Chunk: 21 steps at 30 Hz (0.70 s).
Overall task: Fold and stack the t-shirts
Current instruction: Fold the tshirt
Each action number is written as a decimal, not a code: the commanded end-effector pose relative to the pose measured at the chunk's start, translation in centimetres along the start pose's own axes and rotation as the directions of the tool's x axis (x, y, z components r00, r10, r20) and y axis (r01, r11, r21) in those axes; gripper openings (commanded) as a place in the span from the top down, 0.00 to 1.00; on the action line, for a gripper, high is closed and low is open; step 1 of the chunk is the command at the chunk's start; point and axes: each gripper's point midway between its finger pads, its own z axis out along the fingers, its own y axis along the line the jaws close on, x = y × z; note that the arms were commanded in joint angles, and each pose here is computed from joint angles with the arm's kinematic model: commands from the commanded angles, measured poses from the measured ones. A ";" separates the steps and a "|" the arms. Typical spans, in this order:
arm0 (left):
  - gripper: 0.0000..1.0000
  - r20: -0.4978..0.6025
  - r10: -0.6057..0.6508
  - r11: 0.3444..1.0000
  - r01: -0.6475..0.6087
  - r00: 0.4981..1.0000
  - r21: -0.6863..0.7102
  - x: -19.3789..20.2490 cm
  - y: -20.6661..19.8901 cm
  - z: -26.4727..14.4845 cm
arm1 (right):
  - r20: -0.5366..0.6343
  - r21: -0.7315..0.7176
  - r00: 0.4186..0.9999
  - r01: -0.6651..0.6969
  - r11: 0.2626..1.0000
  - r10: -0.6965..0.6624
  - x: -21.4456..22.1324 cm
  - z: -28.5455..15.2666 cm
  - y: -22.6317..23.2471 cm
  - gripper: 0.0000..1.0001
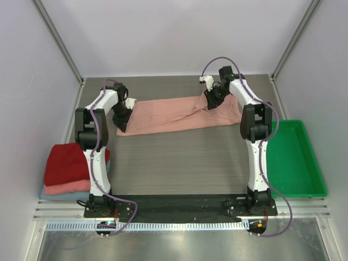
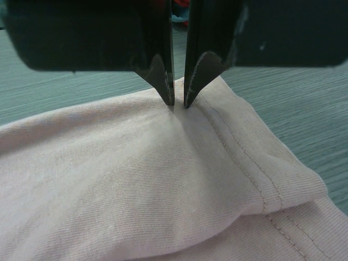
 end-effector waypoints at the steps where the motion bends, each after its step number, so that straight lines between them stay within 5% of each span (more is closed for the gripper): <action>1: 0.88 0.024 0.005 1.000 -0.005 1.000 -0.021 -0.8 0.5 -0.4 | 0.082 0.042 0.995 0.061 0.997 -0.065 -3.8 -1.9 -0.1 0.77; 6: 0.87 0.025 0.007 1.000 -0.006 1.000 -0.020 -0.9 0.4 -0.3 | 0.131 0.057 0.985 0.107 0.993 -0.113 -6.4 -3.0 0.8 0.86; 18: 0.87 0.027 0.012 0.999 -0.011 1.000 -0.038 -0.4 0.6 -1.0 | 0.237 0.151 0.951 0.168 0.974 -0.201 -12.8 -1.6 0.1 0.89; 19: 0.87 0.027 0.015 0.999 -0.014 1.000 -0.038 -0.3 0.6 -1.2 | 0.239 0.161 0.949 0.169 0.972 -0.204 -13.1 -1.4 0.0 0.88; 21: 0.88 0.025 0.015 0.999 -0.014 1.000 -0.042 -0.1 0.6 -1.2 | 0.258 0.209 0.947 0.137 0.968 -0.190 -14.1 -1.2 -0.7 0.68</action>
